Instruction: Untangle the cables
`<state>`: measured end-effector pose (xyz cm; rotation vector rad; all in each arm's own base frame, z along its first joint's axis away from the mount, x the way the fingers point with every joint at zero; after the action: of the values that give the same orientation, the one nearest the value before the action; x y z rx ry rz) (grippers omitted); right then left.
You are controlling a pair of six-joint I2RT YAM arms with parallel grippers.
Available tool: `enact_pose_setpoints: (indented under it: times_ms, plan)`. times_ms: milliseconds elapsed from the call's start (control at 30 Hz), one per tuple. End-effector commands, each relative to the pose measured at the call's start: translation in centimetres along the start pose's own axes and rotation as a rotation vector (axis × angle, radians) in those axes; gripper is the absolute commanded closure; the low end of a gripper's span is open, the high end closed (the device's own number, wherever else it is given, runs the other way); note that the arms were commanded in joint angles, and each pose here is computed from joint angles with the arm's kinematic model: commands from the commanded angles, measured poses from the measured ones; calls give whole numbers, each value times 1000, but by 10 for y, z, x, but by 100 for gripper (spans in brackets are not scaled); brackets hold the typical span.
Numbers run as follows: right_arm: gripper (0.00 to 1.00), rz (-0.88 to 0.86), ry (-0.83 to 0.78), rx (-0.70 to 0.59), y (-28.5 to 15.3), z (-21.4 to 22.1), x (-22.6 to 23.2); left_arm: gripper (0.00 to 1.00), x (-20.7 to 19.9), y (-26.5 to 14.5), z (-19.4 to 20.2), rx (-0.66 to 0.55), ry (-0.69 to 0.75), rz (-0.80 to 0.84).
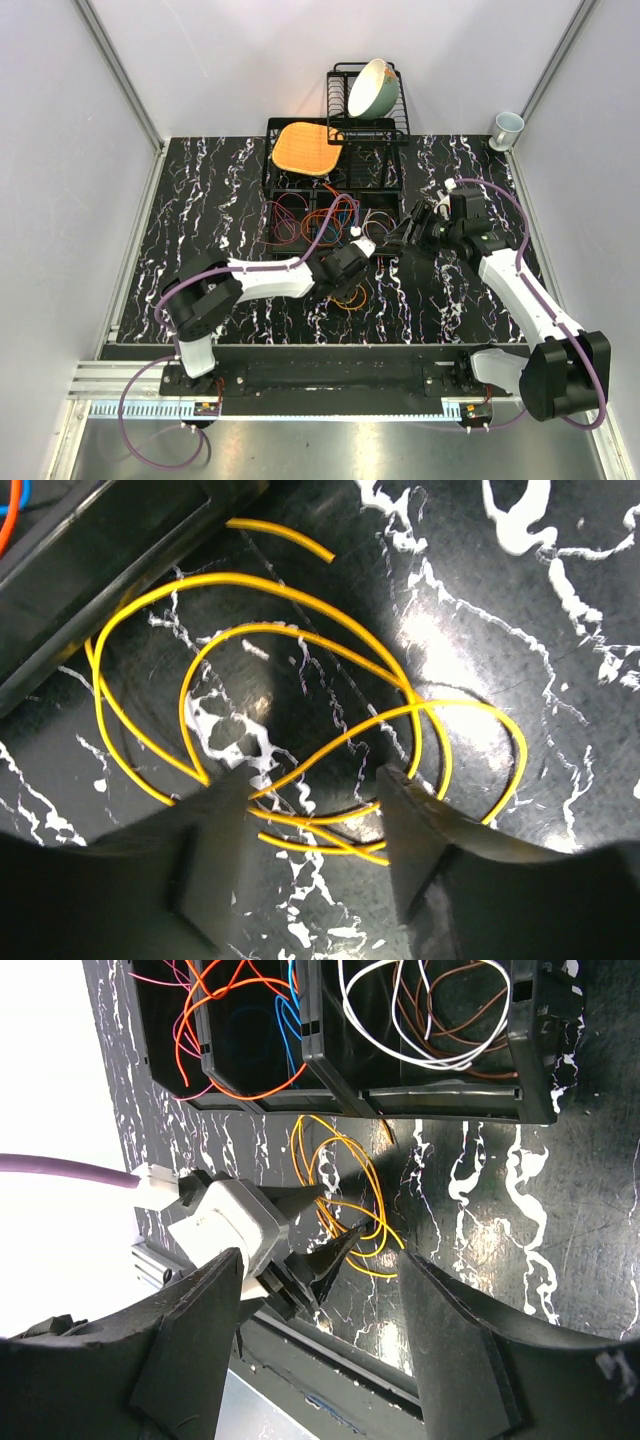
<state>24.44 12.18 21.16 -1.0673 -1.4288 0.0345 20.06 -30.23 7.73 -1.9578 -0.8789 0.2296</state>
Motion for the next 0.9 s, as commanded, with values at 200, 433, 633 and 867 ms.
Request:
enact_pose_setpoints:
  times_ms: [200, 433, 633, 867]
  plan:
    - [31, -34, -15, 8, 6, -2, 4, 100, 2, 4, -21, -50, -6, -21]
    - [31, -34, -17, 6, 7, -4, 5, 100, 3, -65, -52, -164, -121, 88]
    - [32, -54, -21, 11, 5, -3, 9, 100, 8, -146, -80, -305, -188, 223]
    - [32, -60, -33, -14, -1, -1, 11, 100, 42, -271, -92, -673, -242, 253]
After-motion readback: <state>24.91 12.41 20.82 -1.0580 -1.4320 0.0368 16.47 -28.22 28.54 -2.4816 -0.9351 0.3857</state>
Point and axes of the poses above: each gripper's point midway between its finger pads, its own y axis out along the fingers, its own x axis along the line the jaws close on, z = x × y, the point moved 7 cm from there along -y, back along the fingers, and after that the axes turned 13 degrees about y, right-handed, at the moved point
